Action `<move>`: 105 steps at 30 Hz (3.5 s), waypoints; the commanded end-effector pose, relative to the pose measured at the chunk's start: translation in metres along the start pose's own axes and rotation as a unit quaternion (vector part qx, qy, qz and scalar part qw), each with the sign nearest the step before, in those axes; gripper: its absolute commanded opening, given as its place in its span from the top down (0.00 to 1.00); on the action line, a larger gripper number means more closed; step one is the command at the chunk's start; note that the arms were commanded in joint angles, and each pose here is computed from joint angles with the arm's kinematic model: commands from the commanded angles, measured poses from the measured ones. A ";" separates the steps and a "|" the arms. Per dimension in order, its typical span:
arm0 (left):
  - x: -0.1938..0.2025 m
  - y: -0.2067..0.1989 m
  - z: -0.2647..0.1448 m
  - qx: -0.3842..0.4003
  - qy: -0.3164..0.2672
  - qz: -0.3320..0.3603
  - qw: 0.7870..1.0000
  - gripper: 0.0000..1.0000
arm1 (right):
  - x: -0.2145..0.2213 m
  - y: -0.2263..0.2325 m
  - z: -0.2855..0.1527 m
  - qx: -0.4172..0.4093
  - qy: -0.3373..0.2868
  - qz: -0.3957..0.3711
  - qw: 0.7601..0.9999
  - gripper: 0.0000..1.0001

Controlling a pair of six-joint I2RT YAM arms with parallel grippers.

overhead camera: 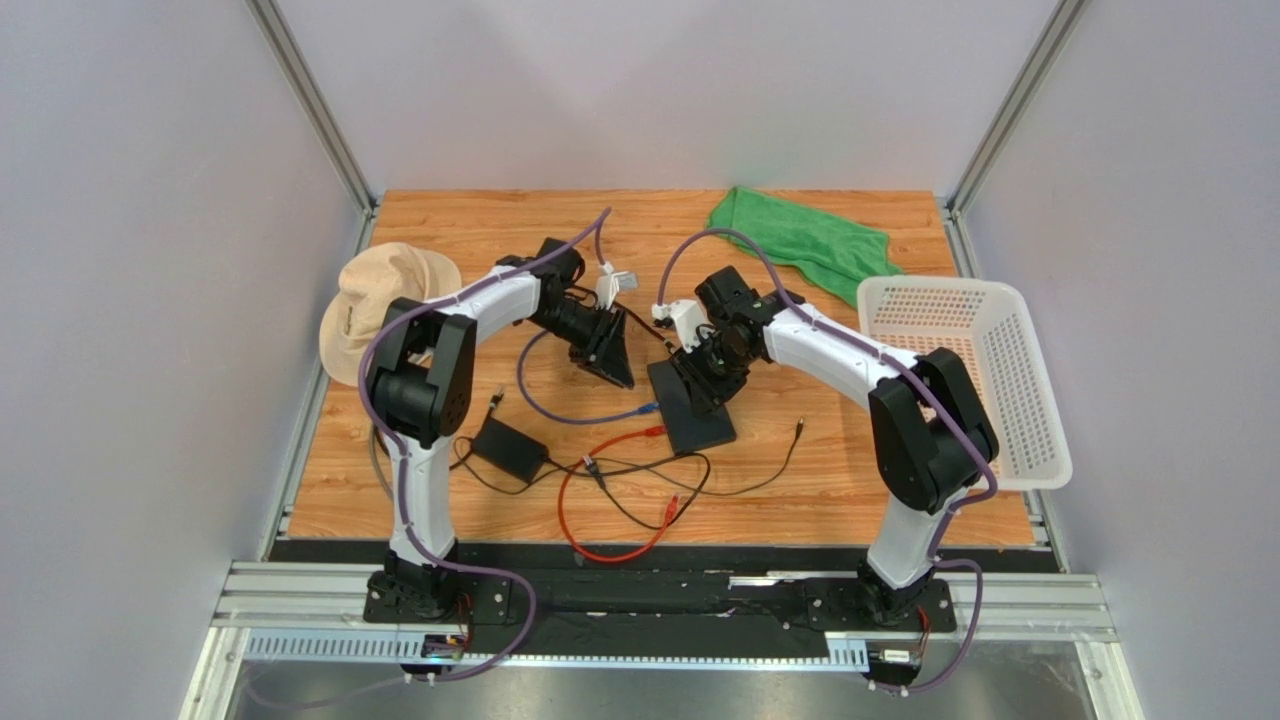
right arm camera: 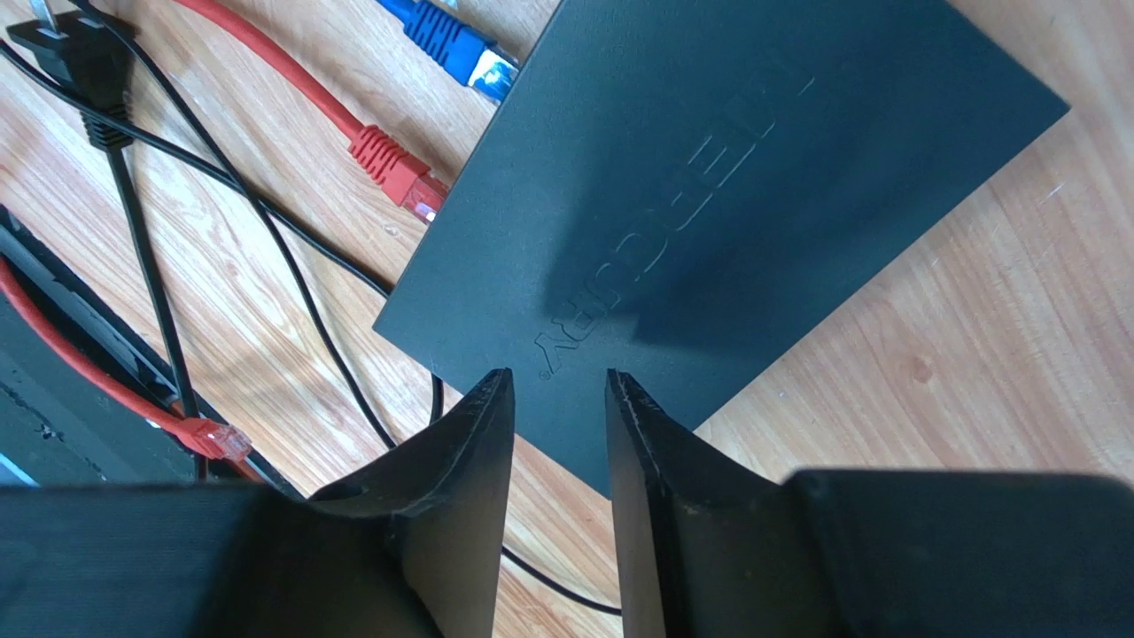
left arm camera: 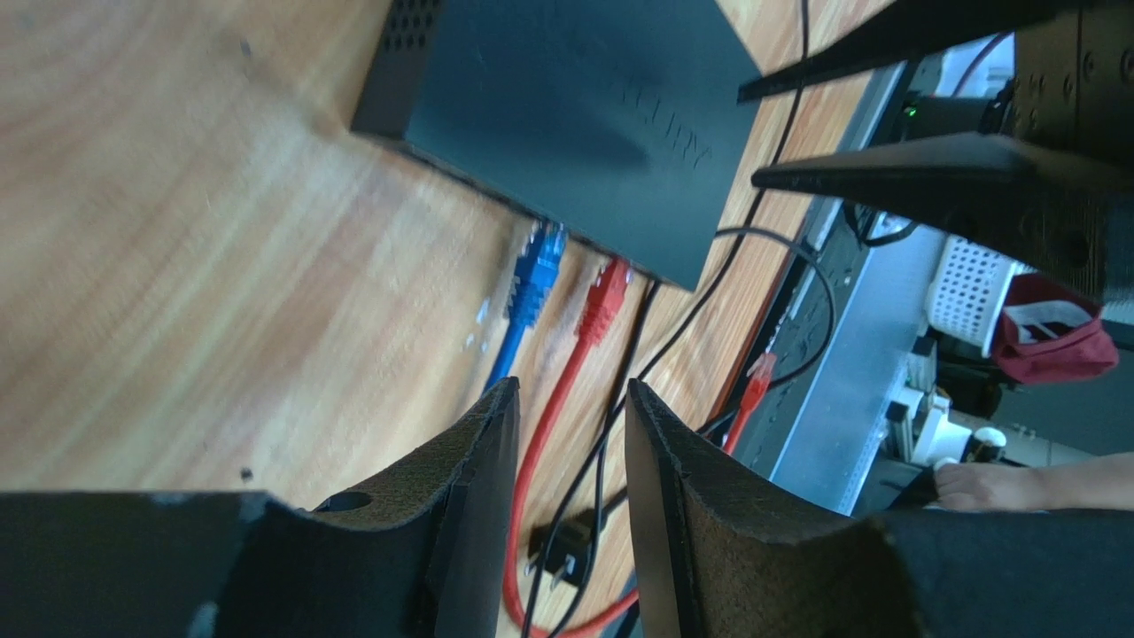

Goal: Pull the plug from the switch port

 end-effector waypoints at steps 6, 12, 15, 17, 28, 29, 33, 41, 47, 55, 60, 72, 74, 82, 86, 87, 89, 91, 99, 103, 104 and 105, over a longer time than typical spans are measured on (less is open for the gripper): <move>-0.015 0.013 0.027 0.039 0.005 -0.004 0.999 0.56 | 0.010 -0.005 0.019 -0.017 0.029 -0.026 0.999 0.66; -0.013 0.016 0.036 0.051 0.019 -0.013 0.998 0.57 | 0.011 -0.004 0.021 -0.019 0.030 -0.022 0.999 0.68; -0.013 0.016 0.042 0.058 0.026 -0.022 0.998 0.57 | 0.011 -0.004 0.021 -0.016 0.031 -0.023 0.999 0.67; -0.011 0.018 0.048 0.068 0.035 -0.029 0.997 0.57 | 0.010 -0.004 0.021 -0.014 0.031 -0.025 0.999 0.67; -0.009 0.011 0.071 0.082 0.068 -0.029 0.994 0.60 | 0.011 -0.006 0.022 -0.003 0.035 -0.032 0.999 0.67; -0.008 0.011 0.070 0.082 0.071 -0.030 0.994 0.60 | 0.011 -0.005 0.022 -0.004 0.036 -0.033 0.999 0.67; -0.009 0.012 0.071 0.083 0.075 -0.033 0.993 0.61 | 0.010 -0.006 0.024 -0.002 0.037 -0.034 0.999 0.67; -0.005 0.009 0.072 0.125 0.087 -0.024 0.988 0.60 | 0.009 -0.007 0.025 0.003 0.039 -0.036 0.999 0.67; -0.002 0.014 0.072 0.111 0.095 -0.004 0.989 0.62 | 0.008 -0.006 0.028 0.005 0.042 -0.040 0.998 0.67; 0.001 0.016 0.074 0.118 0.097 0.006 0.988 0.78 | 0.004 -0.007 0.031 0.009 0.044 -0.046 0.998 0.67; 0.000 0.016 0.075 0.114 0.098 0.003 0.989 0.92 | 0.004 -0.008 0.032 0.012 0.045 -0.048 0.998 0.67; 0.004 0.018 0.073 0.084 0.109 -0.002 0.990 1.00 | 0.003 -0.009 0.031 0.022 0.046 -0.053 0.997 0.67; 0.003 0.018 0.072 0.076 0.109 -0.001 0.991 1.00 | 0.003 -0.009 0.032 0.020 0.047 -0.054 0.997 0.67; 0.000 0.018 0.065 0.034 0.110 0.000 0.993 1.00 | 0.003 -0.008 0.034 0.022 0.050 -0.059 0.997 0.67; 0.005 0.021 0.060 0.005 0.115 0.002 0.993 1.00 | 0.003 -0.008 0.033 0.024 0.050 -0.061 0.997 0.67; 0.008 0.024 0.059 -0.005 0.119 0.001 0.993 1.00 | 0.003 -0.008 0.033 0.024 0.050 -0.061 0.997 0.67; 0.010 0.024 0.058 -0.011 0.121 0.002 0.993 1.00 | 0.003 -0.008 0.034 0.024 0.050 -0.061 0.997 0.67; 0.012 0.026 0.056 -0.022 0.124 0.001 0.992 1.00 | 0.003 -0.008 0.034 0.023 0.051 -0.064 0.996 0.67; 0.012 0.030 0.050 -0.067 0.129 0.002 0.989 1.00 | 0.003 -0.007 0.035 0.023 0.052 -0.067 0.996 0.67; 0.015 0.033 0.047 -0.081 0.138 0.001 0.987 1.00 | 0.004 -0.006 0.035 0.022 0.053 -0.070 0.996 0.67; 0.017 0.034 0.047 -0.081 0.141 -0.001 0.987 1.00 | 0.004 -0.005 0.036 0.023 0.054 -0.071 0.996 0.67; 0.017 0.033 0.047 -0.081 0.140 0.001 0.987 1.00 | 0.003 -0.006 0.035 0.024 0.052 -0.071 0.996 0.67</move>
Point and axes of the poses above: each gripper's point midway between its finger pads, its own z axis out along the fingers, its own y axis along the line the jaws close on, x = y × z, the point moved 5 cm from there along -z, back along the fingers, and after that the axes turned 4 degrees about -z, right-handed, at the moved point
